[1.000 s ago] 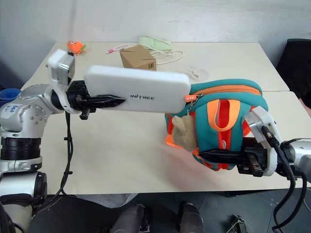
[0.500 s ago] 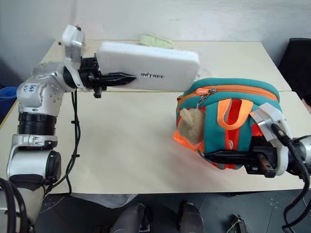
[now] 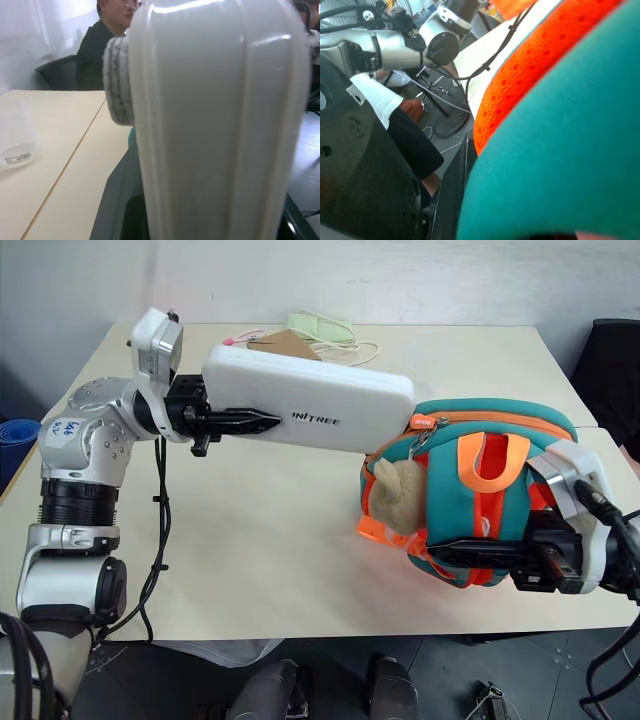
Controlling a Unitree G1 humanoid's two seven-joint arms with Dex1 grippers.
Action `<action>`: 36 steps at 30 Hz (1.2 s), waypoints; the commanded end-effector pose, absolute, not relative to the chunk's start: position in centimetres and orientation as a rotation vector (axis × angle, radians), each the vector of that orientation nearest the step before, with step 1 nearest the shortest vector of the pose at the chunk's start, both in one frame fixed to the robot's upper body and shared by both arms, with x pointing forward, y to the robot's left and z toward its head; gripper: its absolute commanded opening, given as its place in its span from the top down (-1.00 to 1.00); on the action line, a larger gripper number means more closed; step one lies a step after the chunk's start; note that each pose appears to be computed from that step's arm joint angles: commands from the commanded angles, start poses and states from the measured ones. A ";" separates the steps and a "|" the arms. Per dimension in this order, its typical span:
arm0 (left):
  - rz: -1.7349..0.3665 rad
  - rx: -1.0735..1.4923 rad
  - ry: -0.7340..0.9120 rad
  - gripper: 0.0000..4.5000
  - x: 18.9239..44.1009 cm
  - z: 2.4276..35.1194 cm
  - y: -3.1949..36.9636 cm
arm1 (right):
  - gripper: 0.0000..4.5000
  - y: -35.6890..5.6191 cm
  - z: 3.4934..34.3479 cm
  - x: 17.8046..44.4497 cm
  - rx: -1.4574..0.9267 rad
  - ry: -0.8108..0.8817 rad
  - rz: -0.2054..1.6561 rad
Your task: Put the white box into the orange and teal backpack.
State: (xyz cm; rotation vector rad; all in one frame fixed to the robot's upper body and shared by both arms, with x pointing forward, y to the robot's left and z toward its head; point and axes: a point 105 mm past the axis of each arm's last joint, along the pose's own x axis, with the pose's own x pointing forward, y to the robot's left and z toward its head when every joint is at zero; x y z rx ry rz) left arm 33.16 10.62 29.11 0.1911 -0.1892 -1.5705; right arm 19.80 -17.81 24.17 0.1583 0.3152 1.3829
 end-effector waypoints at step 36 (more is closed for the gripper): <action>-1.832 0.599 -0.279 0.43 33.1 27.8 4.4 | 0.99 -15.9 27.6 16.7 0.030 0.290 1.543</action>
